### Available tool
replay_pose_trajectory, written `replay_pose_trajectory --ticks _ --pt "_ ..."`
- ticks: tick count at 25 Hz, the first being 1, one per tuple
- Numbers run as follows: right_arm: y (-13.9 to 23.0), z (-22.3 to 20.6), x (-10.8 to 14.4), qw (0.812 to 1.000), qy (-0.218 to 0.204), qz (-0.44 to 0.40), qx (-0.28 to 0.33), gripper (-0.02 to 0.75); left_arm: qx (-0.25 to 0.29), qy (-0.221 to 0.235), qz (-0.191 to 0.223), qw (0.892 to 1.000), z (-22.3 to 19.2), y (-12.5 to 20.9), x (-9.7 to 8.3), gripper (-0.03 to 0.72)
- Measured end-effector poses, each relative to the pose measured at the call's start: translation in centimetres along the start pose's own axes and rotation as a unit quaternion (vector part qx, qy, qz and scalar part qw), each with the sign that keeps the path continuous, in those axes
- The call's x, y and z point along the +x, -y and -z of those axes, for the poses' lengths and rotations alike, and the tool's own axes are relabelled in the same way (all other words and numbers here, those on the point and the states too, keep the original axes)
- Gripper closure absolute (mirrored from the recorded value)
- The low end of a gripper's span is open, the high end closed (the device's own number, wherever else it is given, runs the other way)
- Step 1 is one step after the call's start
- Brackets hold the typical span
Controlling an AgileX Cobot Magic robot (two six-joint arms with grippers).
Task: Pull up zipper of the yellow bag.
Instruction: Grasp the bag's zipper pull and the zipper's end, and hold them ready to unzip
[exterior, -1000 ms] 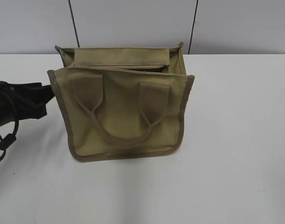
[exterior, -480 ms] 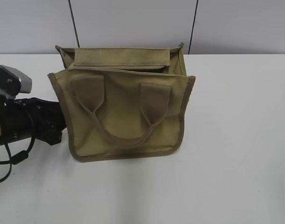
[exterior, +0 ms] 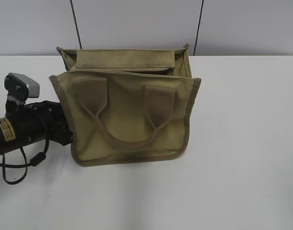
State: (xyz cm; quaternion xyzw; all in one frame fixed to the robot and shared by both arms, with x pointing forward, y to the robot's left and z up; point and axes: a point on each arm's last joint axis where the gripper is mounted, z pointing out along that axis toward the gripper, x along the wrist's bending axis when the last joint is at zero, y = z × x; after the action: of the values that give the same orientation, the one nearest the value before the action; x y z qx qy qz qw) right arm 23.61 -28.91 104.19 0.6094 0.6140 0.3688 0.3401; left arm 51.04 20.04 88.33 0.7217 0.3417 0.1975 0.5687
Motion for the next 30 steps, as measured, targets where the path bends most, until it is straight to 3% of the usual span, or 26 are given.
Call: replay_pose_trajectory --ticks 7,13,18,25,30 --pt "0.0 0.0 0.0 1.0 0.0 0.0 0.0 0.154 -0.016 -0.032 0.005 0.999 -0.2 0.2 0.7 0.408" --pt "0.0 0.0 0.0 1.0 0.0 0.0 0.0 0.154 -0.03 -0.051 0.012 0.998 -0.1 0.0 1.0 0.527" --pt "0.0 0.0 0.0 1.0 0.0 0.0 0.0 0.155 -0.025 -0.055 0.004 0.998 -0.1 0.1 1.1 0.683" --pt "0.0 0.0 0.0 1.0 0.0 0.0 0.0 0.155 0.009 -0.066 -0.009 0.998 0.1 -0.1 1.2 0.688" --pt "0.0 0.0 0.0 1.0 0.0 0.0 0.0 0.155 0.036 -0.092 -0.037 0.994 1.4 -2.5 1.1 0.688"
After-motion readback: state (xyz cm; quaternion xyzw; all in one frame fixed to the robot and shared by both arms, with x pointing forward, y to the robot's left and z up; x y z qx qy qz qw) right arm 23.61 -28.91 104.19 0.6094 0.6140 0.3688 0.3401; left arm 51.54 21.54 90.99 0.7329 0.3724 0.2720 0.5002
